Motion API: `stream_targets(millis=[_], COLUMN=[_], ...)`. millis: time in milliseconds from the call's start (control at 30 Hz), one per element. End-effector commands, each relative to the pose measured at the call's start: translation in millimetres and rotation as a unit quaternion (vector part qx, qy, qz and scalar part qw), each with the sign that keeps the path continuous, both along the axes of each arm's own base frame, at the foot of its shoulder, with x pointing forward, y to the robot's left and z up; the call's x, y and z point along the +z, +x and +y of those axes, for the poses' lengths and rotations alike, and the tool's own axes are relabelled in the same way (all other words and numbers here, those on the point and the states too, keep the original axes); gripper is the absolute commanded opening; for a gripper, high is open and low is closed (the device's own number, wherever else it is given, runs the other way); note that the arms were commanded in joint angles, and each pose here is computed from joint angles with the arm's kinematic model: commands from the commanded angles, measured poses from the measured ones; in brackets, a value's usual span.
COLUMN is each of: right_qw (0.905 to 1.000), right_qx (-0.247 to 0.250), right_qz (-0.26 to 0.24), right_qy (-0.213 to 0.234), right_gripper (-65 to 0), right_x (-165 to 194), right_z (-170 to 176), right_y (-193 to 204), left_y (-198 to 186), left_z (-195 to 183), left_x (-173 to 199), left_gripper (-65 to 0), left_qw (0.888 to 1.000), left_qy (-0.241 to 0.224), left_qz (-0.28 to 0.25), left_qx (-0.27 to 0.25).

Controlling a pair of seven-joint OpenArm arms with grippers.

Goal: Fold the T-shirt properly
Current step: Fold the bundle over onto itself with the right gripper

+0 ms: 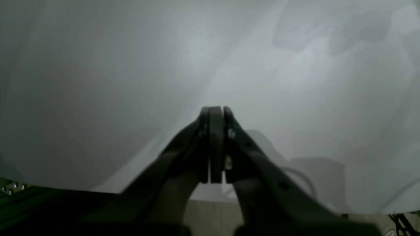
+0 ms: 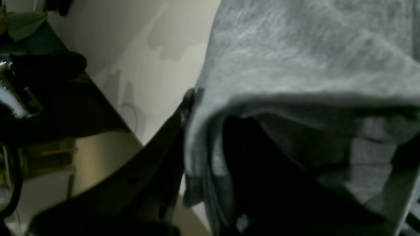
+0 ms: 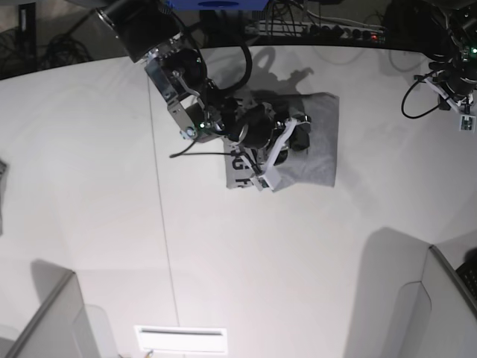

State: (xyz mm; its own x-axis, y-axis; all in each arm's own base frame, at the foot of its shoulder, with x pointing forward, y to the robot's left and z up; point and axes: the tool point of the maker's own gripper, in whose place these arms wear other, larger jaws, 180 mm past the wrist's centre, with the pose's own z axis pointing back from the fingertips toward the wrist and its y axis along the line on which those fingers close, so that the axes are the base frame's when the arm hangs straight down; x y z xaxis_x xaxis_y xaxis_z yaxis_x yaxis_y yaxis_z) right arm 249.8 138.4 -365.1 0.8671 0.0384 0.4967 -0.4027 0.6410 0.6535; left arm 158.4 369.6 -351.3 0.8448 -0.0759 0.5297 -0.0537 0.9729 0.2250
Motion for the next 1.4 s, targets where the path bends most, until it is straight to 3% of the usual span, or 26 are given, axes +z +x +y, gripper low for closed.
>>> stream_targets(millis=[0, 300, 333, 433, 500, 800, 1067, 1233, 1367], right_qw=[0.9996, 0.9991, 0.9994, 0.9998, 0.9999, 1.0000, 0.9951, 0.9857, 0.9718], right_qx=[-0.007, -0.043, -0.032, -0.011, -0.007, 0.005, 0.087, 0.135, 0.182], right_qz=[-0.019, 0.003, 0.005, 0.005, 0.005, -0.005, -0.042, -0.097, -0.148], right_qy=[0.019, -0.006, -0.011, -0.014, -0.013, -0.001, -0.023, -0.029, -0.027], right_gripper=[-65.0, -65.0, -59.9, -36.5, -31.7, -31.8, -31.8, -31.8, -31.8], right_x=[13.5, 4.0, 3.5, 3.3, 3.1, 15.9, 24.5, 37.1, 51.4], right_z=[6.0, -0.9, 2.5, 10.4, 13.6, 27.5, 72.5, 96.8, 115.2], right_y=[9.8, 21.0, 17.0, 8.1, 4.7, 6.4, -2.4, -11.0, -25.4], left_y=[4.7, 4.3, 4.3, 4.3, 4.3, 4.3, 4.2, 2.9, -2.1], left_z=[5.1, 5.6, 5.6, 5.5, 5.5, 5.5, 5.9, 6.9, 15.2], left_x=[10.3, 10.1, 10.1, 10.1, 10.1, 10.1, 10.3, 9.8, 8.4], left_gripper=[-65.0, -65.0, -65.0, -65.0, -65.0, -65.0, -65.0, -65.0, -65.0], left_qw=[1.000, 1.000, 1.000, 1.000, 1.000, 1.000, 1.000, 1.000, 0.999], left_qy=[0.013, 0.013, 0.013, 0.013, 0.013, 0.013, 0.013, 0.016, 0.047], left_qz=[-0.013, -0.013, -0.013, -0.013, -0.013, -0.013, -0.013, -0.010, 0.012], left_qx=[-0.004, -0.003, -0.003, -0.004, -0.004, -0.004, -0.003, -0.003, 0.001])
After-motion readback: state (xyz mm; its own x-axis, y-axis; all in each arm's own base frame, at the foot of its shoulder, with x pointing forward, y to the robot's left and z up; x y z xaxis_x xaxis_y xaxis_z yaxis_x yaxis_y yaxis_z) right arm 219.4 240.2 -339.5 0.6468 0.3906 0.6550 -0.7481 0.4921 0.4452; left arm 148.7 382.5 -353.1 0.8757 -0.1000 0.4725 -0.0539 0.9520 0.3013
